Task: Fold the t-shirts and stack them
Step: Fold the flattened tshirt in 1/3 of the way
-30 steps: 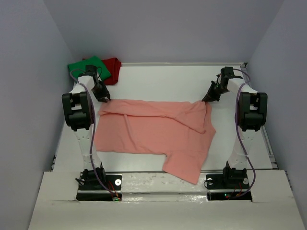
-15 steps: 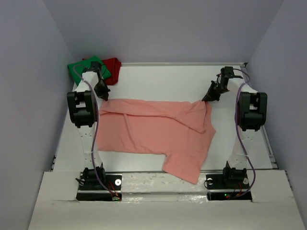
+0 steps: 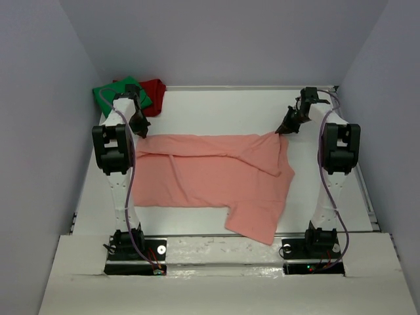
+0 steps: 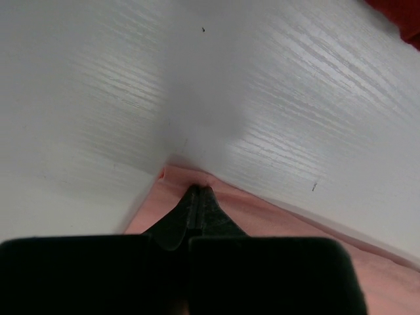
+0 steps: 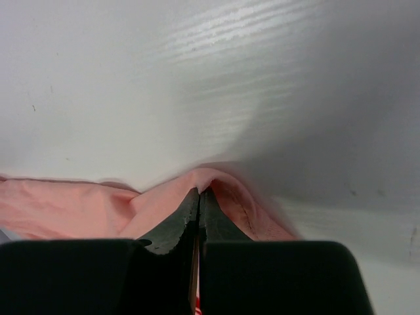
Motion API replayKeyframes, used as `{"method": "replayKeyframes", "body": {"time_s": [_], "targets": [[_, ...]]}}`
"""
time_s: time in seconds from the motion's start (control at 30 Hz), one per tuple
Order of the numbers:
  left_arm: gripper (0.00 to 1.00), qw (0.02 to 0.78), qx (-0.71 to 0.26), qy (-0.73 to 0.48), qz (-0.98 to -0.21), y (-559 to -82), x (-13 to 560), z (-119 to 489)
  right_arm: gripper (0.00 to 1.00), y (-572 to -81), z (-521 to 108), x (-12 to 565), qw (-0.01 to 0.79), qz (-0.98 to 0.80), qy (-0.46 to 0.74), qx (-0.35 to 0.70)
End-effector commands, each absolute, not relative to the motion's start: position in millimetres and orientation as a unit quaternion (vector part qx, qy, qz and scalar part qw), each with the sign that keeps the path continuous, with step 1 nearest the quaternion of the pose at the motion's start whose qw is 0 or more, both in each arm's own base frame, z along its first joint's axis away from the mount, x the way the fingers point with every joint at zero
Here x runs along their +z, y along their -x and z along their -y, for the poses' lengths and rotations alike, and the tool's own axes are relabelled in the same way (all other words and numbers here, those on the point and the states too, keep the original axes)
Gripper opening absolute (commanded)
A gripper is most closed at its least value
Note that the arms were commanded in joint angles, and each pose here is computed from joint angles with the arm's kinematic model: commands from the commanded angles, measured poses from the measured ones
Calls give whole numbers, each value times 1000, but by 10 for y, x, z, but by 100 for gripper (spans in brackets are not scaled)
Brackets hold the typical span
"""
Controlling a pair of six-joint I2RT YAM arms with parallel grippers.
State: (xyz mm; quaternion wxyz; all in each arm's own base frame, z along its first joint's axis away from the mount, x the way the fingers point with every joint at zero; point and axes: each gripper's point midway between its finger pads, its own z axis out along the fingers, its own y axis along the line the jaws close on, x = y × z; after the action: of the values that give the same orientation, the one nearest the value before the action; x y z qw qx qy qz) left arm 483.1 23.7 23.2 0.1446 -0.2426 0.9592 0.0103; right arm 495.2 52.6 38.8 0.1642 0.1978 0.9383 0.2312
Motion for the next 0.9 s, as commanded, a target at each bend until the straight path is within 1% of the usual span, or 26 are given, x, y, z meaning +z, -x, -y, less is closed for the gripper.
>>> {"method": "replayKeyframes", "body": {"time_s": [0.0, 0.27, 0.5, 0.6, 0.63, 0.67, 0.7, 0.73, 0.83, 0.87], "targets": [[0, 80, 63, 265, -959, -4443, -117, -487, 0, -5269, -466, 530, 200, -930, -201, 235], [0, 73, 68, 290, -952, -4343, -173, -640, 0, -5566, -473, 583, 219, -923, -196, 247], [0, 84, 67, 296, -949, -4476, -146, -741, 0, -5738, -515, 672, 239, -916, -182, 266], [0, 106, 61, 298, -947, -4580, -30, -750, 1, -5774, -521, 822, 270, -908, -171, 272], [0, 111, 61, 297, -946, -4598, -1, -756, 4, -5784, -516, 870, 280, -905, -168, 272], [0, 119, 60, 297, -946, -4623, 41, -760, 10, -5787, -508, 907, 286, -904, -166, 270], [0, 124, 60, 295, -946, -4638, 68, -756, 21, -5797, -524, 959, 293, -902, -159, 276], [0, 134, 58, 295, -944, -4669, 128, -768, 26, -5795, -529, 979, 295, -901, -156, 277], [0, 155, 42, 287, -944, -4752, 260, -730, 38, -5789, -527, 1062, 305, -899, -149, 277], [0, 159, 38, 285, -944, -4770, 287, -719, 39, -5760, -526, 1048, 304, -900, -149, 276]]}}
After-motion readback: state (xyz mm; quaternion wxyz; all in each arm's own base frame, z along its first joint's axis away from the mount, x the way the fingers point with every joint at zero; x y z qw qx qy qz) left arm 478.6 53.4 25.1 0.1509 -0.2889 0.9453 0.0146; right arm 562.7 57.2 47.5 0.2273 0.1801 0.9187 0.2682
